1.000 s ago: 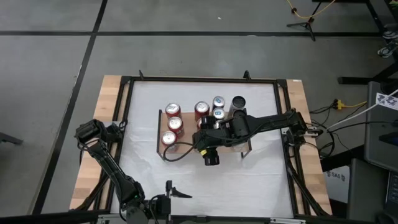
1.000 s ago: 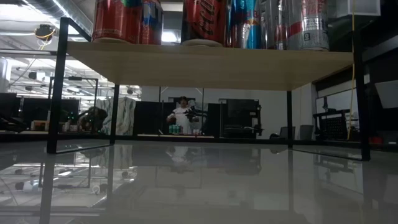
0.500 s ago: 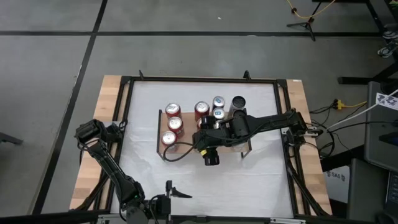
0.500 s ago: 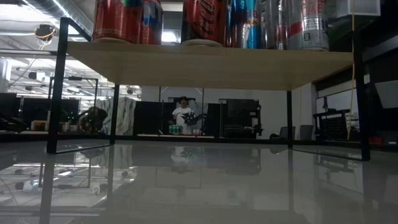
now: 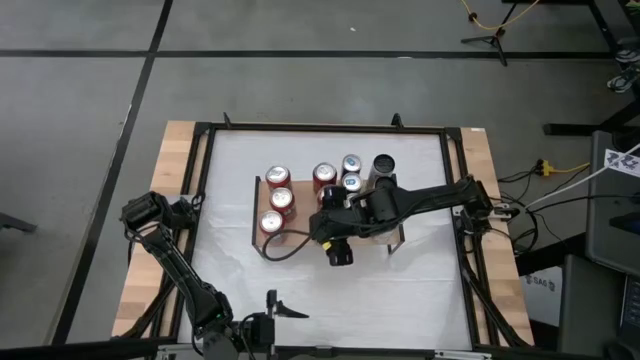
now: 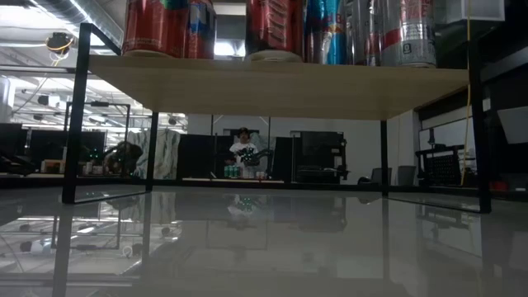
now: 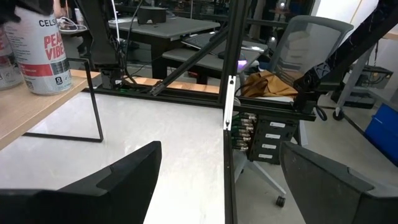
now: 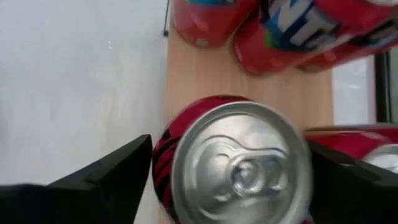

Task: Place canned beverage on shelf
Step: Put the red-black soda can on the shelf aligned with the other red-black soda cans

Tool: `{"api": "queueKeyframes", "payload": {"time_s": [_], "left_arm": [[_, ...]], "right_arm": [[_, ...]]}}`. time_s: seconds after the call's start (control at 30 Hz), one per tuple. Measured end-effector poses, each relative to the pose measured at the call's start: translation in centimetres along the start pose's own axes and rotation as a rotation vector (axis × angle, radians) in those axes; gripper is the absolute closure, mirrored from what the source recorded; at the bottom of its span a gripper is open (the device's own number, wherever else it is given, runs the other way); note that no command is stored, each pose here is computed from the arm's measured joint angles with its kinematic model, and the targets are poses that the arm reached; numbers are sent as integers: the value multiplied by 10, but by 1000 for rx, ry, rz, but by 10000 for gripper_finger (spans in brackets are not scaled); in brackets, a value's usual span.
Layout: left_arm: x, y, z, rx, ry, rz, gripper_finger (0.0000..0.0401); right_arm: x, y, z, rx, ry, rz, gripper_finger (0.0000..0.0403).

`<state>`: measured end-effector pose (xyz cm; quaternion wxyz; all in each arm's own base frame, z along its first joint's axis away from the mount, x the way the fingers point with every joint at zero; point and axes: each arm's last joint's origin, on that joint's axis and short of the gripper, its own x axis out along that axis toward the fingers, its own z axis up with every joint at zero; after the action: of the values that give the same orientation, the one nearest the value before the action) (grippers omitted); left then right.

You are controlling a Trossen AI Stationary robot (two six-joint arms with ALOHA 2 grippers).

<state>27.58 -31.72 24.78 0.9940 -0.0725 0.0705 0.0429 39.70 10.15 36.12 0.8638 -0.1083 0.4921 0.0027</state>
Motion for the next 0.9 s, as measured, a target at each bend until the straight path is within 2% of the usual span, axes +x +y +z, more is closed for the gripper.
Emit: {"api": "queueKeyframes", "payload": {"time_s": [0.27,0.9], "left_arm": [[0,0,0,0,0,0,81],[0,0,0,0,-3,7,81]], "right_arm": [[2,0,0,1,5,1,14],[0,1,1,6,-9,21,10]]}}
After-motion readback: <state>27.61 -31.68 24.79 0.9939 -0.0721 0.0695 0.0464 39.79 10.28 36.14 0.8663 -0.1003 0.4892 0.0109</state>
